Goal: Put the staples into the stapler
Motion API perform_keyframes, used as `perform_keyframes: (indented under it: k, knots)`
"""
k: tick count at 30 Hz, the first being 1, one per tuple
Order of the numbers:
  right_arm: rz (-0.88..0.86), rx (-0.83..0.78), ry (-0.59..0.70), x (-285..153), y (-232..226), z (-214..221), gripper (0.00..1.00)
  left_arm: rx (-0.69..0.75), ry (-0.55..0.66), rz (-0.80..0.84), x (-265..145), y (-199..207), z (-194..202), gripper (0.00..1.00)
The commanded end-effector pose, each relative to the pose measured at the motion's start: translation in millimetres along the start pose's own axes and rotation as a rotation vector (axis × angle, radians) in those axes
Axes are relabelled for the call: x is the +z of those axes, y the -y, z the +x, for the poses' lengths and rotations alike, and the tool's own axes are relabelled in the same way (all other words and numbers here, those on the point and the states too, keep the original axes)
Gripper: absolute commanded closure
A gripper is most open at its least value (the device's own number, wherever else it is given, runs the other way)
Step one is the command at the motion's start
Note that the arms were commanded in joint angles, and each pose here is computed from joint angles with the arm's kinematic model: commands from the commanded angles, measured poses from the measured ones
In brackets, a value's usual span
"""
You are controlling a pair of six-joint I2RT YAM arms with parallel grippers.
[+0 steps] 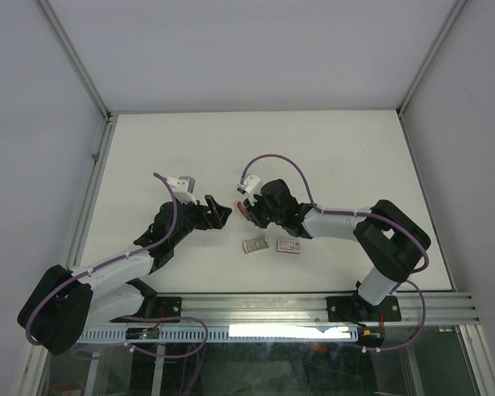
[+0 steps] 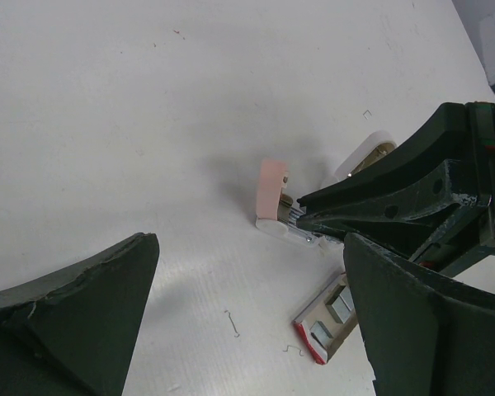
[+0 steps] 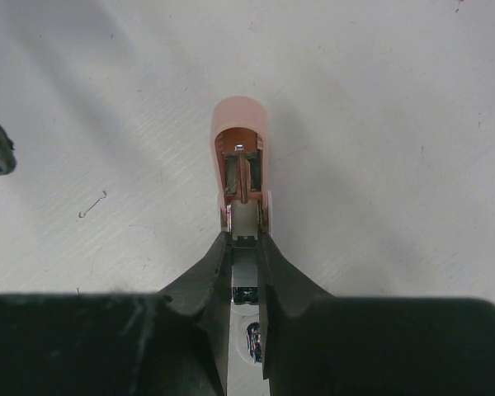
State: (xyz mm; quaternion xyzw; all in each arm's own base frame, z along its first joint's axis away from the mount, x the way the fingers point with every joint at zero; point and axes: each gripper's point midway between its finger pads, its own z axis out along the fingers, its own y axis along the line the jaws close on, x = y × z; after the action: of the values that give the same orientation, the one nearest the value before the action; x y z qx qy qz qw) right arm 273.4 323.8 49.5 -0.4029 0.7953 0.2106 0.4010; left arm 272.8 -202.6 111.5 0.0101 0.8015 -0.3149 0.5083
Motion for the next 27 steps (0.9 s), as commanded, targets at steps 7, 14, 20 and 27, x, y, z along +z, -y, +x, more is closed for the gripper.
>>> perform_keyframes:
  k: [7, 14, 20, 27]
  knots:
    - [0.020, -0.015, 0.048, 3, 6, -15, 0.88, 0.008, 0.065, 0.026, -1, 8, -17, 0.01]
    - [0.021, -0.014, 0.035, 5, 7, -10, 0.88, 0.010, 0.069, 0.025, -1, 8, -18, 0.01]
    - [0.023, -0.012, 0.033, 5, 8, -9, 0.88, 0.011, 0.071, 0.023, -1, 8, -19, 0.01]
    - [0.025, -0.011, 0.030, 4, 8, -9, 0.83, 0.012, 0.074, 0.024, -2, 8, -20, 0.01]
